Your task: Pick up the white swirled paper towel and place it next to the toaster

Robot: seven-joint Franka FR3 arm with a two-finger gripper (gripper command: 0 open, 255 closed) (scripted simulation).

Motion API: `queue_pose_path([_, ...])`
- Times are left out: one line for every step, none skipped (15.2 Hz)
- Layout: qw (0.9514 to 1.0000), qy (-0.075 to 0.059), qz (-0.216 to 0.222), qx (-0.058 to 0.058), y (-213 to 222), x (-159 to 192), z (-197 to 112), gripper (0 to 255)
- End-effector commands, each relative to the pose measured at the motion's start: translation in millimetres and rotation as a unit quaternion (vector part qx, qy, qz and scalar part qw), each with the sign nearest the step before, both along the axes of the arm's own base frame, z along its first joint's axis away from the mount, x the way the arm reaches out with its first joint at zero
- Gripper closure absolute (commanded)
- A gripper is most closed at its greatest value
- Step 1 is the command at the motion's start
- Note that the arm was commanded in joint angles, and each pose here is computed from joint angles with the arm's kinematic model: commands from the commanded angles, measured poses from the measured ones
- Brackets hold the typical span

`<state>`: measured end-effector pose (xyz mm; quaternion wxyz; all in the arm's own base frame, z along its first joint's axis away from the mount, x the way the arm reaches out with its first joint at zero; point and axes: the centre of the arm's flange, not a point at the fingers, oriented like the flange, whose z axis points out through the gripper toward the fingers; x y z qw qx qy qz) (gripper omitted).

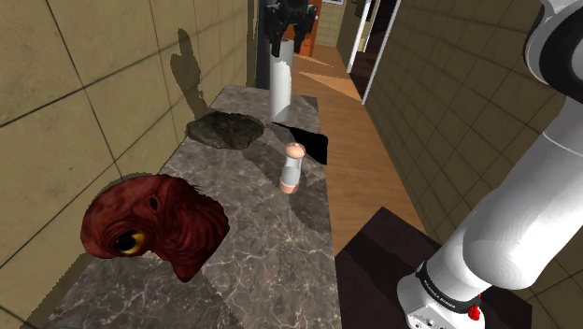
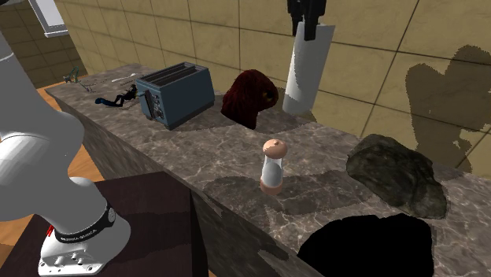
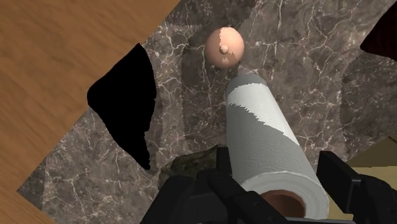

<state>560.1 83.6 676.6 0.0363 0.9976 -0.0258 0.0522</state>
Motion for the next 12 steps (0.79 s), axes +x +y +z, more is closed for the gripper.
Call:
queue_pose_path([1.0000,0.000,0.000,0.000,0,0,10,255])
queue_pose_path([1.0000,0.000,0.000,0.000,0,0,16,255])
queue_pose_path([1.0000,0.000,0.000,0.000,0,0,20,255])
queue_pose_path([1.0000,0.000,0.000,0.000,11,-8,20,255])
queue_pose_path([1.0000,0.000,0.000,0.000,22,-15,20,255])
queue_pose_path([1.0000,0.000,0.000,0.000,34,-22,20,255])
queue_pose_path([1.0000,0.000,0.000,0.000,45,-29,20,255])
queue_pose_path([1.0000,0.000,0.000,0.000,56,-36,20,255])
queue_pose_path([1.0000,0.000,0.000,0.000,67,-43,20,255])
queue_pose_path([1.0000,0.000,0.000,0.000,78,-50,20,255])
queue_pose_path([1.0000,0.000,0.000,0.000,89,-57,20,255])
queue_pose_path([1.0000,0.000,0.000,0.000,100,-64,20,255])
